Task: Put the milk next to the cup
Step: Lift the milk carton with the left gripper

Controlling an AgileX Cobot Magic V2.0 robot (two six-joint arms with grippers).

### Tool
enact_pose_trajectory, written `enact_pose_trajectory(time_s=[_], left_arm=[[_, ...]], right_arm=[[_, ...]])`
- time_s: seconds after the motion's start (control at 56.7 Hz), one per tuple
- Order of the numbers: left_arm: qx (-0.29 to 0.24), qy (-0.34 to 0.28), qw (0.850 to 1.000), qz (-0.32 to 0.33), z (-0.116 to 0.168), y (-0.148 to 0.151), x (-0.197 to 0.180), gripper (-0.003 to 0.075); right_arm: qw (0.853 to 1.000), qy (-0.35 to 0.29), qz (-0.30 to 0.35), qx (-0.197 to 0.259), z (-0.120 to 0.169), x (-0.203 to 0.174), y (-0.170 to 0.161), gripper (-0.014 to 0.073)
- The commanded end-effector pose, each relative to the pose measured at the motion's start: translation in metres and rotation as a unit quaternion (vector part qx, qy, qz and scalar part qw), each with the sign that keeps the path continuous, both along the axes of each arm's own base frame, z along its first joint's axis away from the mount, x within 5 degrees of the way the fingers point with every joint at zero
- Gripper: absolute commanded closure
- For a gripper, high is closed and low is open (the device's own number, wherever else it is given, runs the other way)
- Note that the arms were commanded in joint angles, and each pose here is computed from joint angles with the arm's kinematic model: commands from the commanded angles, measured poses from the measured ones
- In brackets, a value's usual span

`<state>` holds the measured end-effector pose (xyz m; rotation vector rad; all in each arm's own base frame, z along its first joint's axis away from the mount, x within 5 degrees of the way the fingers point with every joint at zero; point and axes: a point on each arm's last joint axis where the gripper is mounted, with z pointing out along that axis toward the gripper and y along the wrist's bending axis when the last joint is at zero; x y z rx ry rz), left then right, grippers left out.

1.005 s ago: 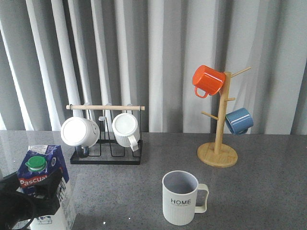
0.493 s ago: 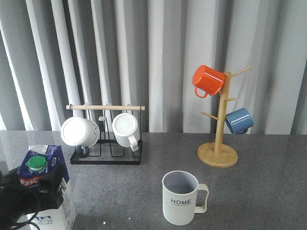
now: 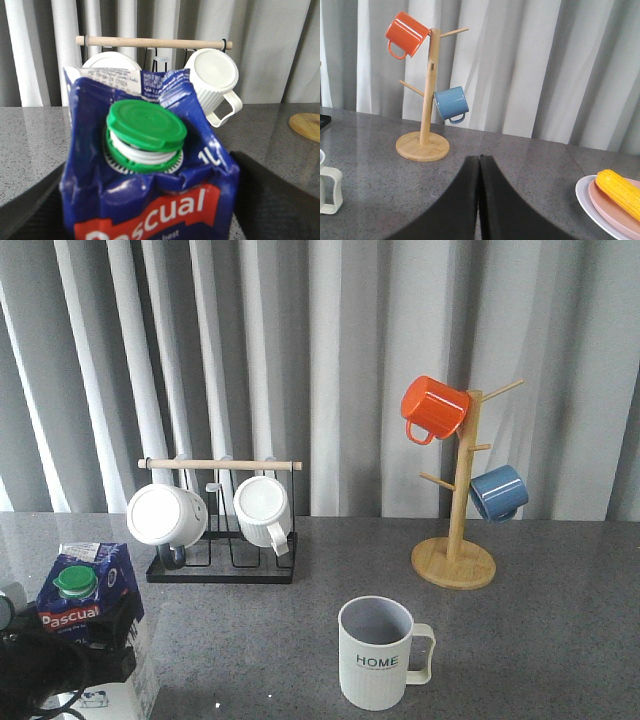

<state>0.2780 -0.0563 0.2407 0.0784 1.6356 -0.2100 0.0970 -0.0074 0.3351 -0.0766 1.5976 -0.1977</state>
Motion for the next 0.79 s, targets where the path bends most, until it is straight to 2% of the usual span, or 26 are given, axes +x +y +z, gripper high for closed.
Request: enact_pose_trajectory(time_s=[0.0, 0.441, 0.582, 0.775], left_arm=[[-0.015, -0.064, 0.998, 0.002, 0.0226, -0.0007, 0.0018, 0.0163], [-0.032, -0.06, 0.998, 0.015, 0.0225, 0.0015, 0.0022, 0.0181], [-0.035, -0.059, 0.997, 0.018, 0.0224, 0.0021, 0.0022, 0.0248], [-0.035, -0.059, 0.997, 0.018, 0.0223, 0.0021, 0.0022, 0.0395]], right_arm=[[0.999, -0.044, 0.006, -0.01, 0.0146, -0.0007, 0.001, 0.0601], [0.999, -0.044, 0.006, -0.01, 0.0146, -0.0007, 0.001, 0.0601], [0.999, -0.044, 0.006, -0.01, 0.0146, -0.0007, 0.001, 0.0601], [0.999, -0.044, 0.006, -0.01, 0.0146, -0.0007, 0.001, 0.0601]])
